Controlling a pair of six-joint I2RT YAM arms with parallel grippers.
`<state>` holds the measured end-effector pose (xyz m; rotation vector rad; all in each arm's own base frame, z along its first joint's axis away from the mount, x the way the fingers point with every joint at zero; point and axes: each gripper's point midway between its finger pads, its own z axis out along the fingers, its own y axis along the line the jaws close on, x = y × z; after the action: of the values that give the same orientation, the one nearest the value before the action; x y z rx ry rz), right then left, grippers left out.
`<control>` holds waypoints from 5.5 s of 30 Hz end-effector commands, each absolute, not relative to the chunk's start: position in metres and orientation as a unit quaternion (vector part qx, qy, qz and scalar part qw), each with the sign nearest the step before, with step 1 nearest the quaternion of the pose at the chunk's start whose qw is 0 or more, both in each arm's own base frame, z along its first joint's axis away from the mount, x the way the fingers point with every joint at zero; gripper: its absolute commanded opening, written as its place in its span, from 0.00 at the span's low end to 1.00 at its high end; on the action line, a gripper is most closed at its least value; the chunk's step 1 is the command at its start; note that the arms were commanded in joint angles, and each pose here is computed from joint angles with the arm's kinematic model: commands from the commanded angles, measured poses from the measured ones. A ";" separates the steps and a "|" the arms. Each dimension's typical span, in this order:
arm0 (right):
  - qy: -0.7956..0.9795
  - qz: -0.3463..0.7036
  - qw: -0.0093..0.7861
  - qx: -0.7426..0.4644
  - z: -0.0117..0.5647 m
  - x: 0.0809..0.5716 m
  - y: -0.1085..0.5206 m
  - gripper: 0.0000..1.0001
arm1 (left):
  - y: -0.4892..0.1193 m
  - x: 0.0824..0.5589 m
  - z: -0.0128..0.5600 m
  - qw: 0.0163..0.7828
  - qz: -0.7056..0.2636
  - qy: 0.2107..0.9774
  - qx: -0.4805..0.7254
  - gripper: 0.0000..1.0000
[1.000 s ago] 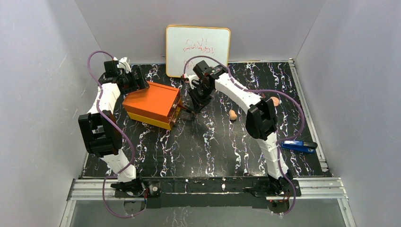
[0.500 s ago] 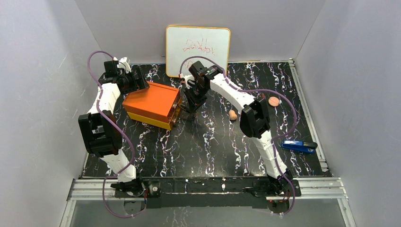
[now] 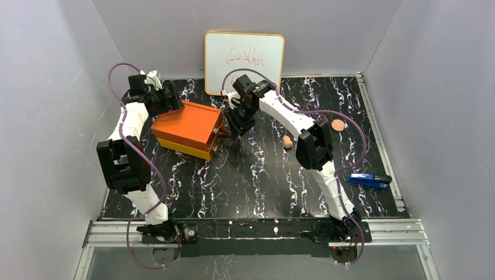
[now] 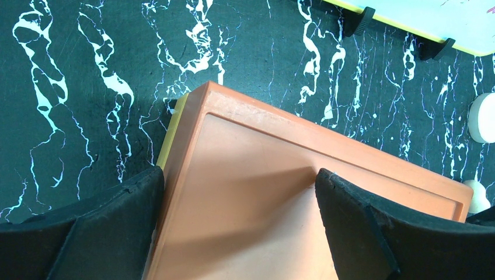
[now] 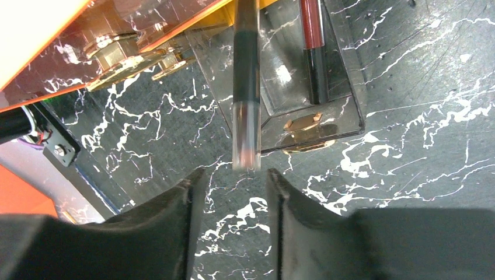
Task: Organize the makeup
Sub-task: Place the lipstick in the drawer, then pick up the lipstick from the corner of the board, then place the lipstick in the drawer.
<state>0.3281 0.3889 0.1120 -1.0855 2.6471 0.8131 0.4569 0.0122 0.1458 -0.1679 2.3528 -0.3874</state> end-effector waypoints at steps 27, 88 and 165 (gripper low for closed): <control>0.944 0.088 0.298 0.113 0.147 0.447 0.121 0.66 | 0.003 0.400 0.091 0.241 -0.141 0.958 -0.065 0.95; 0.960 0.042 0.214 0.177 0.029 0.396 0.031 0.01 | 0.005 0.399 0.089 0.237 -0.133 0.960 -0.065 0.95; 0.878 0.457 -0.094 -0.108 0.123 0.320 0.398 0.01 | 0.009 0.399 0.094 0.247 -0.127 0.958 -0.068 0.96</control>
<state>0.3206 0.3932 0.1164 -0.3570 2.9344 1.5028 0.4534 0.0120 0.1467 -0.1629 2.3433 -0.3820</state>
